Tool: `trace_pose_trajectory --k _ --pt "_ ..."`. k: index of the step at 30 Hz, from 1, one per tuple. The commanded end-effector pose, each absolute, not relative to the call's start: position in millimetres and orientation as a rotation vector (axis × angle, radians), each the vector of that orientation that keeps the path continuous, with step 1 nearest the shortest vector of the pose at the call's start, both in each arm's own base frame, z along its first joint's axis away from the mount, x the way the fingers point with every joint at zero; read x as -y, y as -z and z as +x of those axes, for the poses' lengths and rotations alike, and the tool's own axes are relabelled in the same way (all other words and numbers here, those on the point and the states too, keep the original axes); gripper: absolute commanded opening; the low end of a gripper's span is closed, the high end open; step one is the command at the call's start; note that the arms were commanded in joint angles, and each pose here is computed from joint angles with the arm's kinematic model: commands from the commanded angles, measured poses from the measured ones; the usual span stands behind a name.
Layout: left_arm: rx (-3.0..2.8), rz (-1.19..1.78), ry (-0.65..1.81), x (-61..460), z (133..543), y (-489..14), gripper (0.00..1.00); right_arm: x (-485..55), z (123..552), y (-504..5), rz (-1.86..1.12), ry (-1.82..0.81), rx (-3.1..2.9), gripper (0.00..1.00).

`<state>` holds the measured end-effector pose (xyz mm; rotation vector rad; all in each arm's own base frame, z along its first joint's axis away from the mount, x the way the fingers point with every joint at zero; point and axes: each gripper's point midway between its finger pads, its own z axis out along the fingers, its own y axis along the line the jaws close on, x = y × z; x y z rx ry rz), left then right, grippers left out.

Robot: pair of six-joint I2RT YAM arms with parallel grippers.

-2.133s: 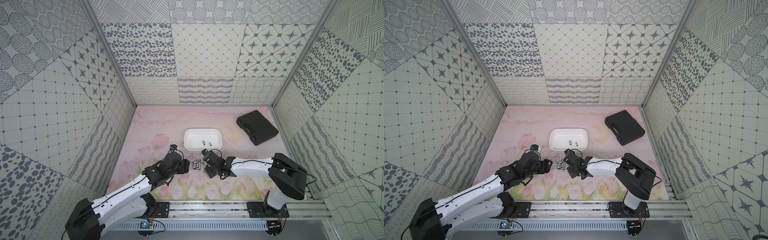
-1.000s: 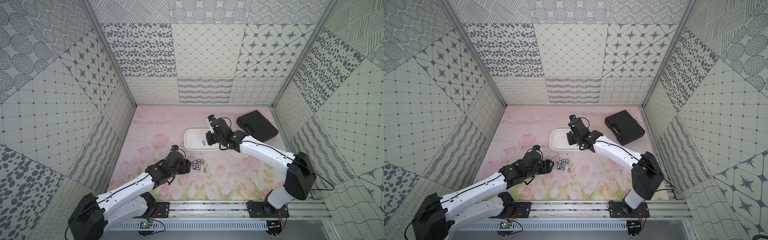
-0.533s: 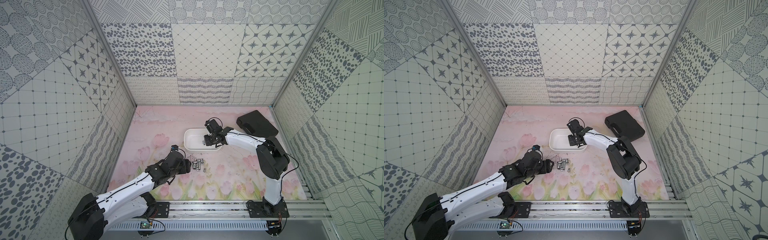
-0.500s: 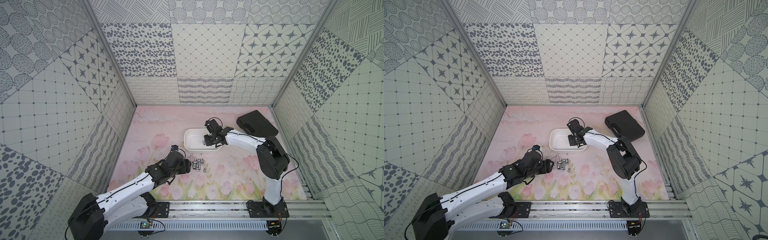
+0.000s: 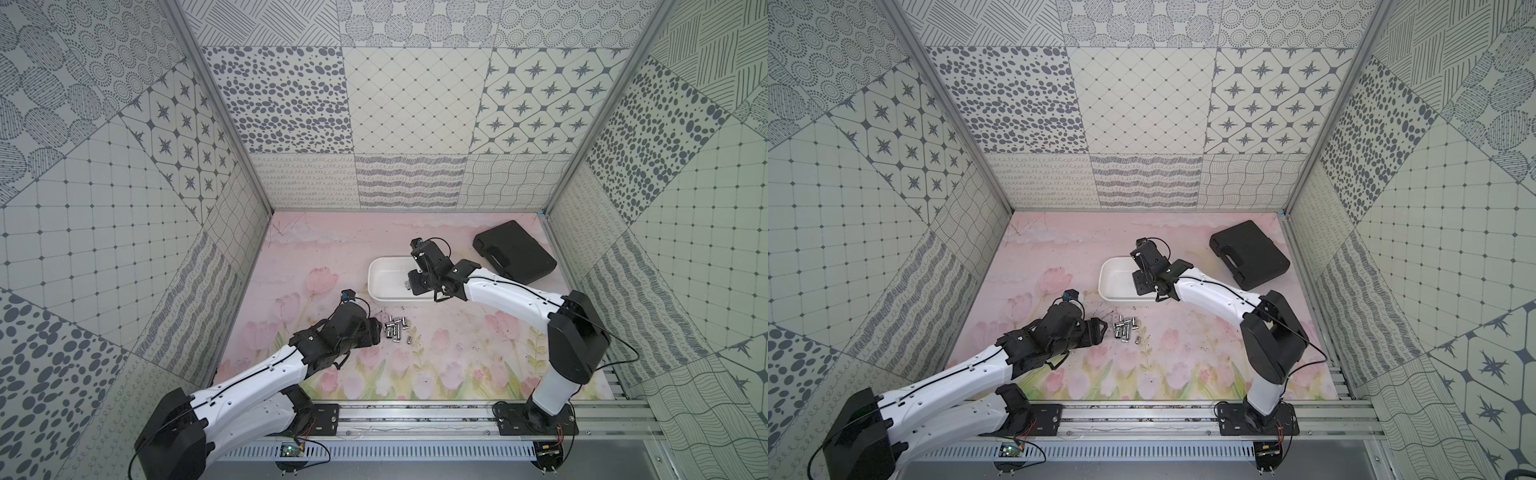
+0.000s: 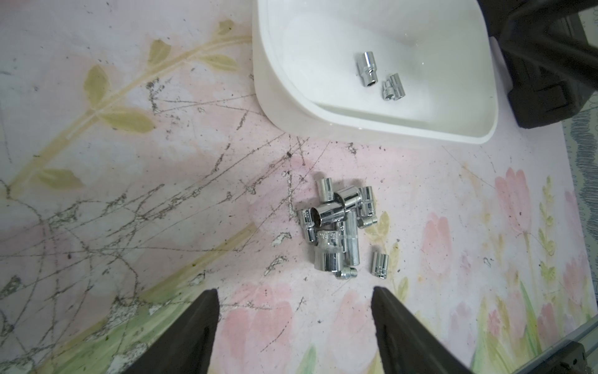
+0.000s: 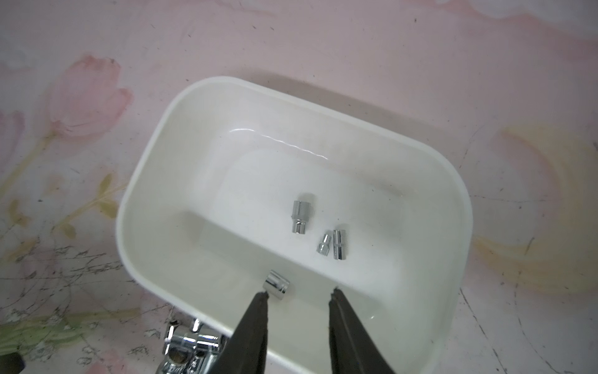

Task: Put the socket on the desktop into the storage box
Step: Pick up the socket head from the center of the board.

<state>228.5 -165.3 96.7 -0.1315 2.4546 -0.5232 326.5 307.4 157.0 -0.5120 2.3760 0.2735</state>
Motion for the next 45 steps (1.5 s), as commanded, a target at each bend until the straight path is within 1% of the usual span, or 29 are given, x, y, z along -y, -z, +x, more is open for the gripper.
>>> trace_pose_trajectory --k 1,4,7,8,11,16,19,24,31,45 --pt "-2.427 -0.164 0.5 160.1 232.1 -102.2 0.79 -302.0 290.6 -162.3 -0.536 -0.226 -2.337 0.39" --pt "-2.424 -0.172 0.496 158.6 232.2 -102.8 0.79 -303.0 257.4 -151.9 -0.594 -0.227 -2.329 0.44" --pt "-2.421 -0.166 0.489 157.1 231.8 -106.1 0.79 -307.6 228.7 -137.7 -0.739 -0.243 -2.296 0.44" --pt "-2.42 -0.164 0.484 156.2 231.4 -106.7 0.79 -308.6 222.6 -132.2 -0.786 -0.26 -2.283 0.44" --pt "-2.399 -0.178 0.461 149.8 231.3 -109.4 0.79 -304.0 212.9 -115.2 -0.865 -0.289 -2.272 0.48" --pt "-2.347 -0.193 0.433 139.5 231.7 -117.5 0.79 -312.9 195.4 -91.5 -1.021 -0.366 -2.284 0.5" --pt "-2.325 -0.199 0.429 135.9 231.6 -121.1 0.79 -316.8 194.0 -75.7 -1.062 -0.367 -2.297 0.52" --pt "-2.317 -0.207 0.434 134.5 231.4 -122.3 0.79 -321.1 198.7 -49.9 -1.093 -0.315 -2.35 0.52" --pt "-2.34 -0.196 0.447 139.7 231.0 -117.6 0.79 -321.0 203.5 -37.6 -1.094 -0.305 -2.383 0.52" --pt "-2.348 -0.195 0.447 141.3 232.0 -114.8 0.79 -320.2 213.7 -17.0 -1.062 -0.301 -2.46 0.45"
